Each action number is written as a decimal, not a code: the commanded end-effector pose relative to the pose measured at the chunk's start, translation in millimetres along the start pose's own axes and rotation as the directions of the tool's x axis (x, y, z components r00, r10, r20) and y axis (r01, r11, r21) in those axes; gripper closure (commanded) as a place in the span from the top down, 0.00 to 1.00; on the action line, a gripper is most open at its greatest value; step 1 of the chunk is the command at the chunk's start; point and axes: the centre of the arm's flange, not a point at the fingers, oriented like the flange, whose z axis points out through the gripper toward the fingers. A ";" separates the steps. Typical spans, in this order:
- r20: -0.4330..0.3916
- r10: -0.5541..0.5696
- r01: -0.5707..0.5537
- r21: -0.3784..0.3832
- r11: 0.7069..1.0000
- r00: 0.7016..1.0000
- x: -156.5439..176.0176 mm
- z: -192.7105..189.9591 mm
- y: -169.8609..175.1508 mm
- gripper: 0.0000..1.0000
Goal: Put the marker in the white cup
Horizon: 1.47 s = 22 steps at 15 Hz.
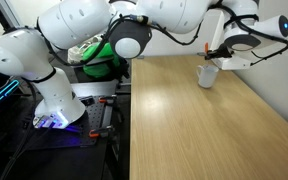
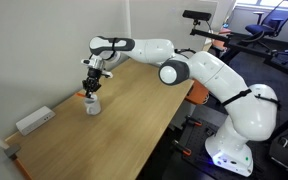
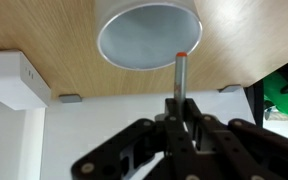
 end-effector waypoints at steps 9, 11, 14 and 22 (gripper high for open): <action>-0.038 0.055 -0.056 -0.026 0.998 0.998 12.4 -15.9 8.8 0.98; -0.049 0.085 -0.087 -0.040 0.995 0.995 16.6 -21.7 0.1 1.00; -0.066 0.150 -0.154 -0.066 0.986 0.986 22.9 -28.7 -8.7 1.00; -0.093 0.363 -0.374 -0.189 0.908 0.927 39.8 -46.7 -27.5 1.00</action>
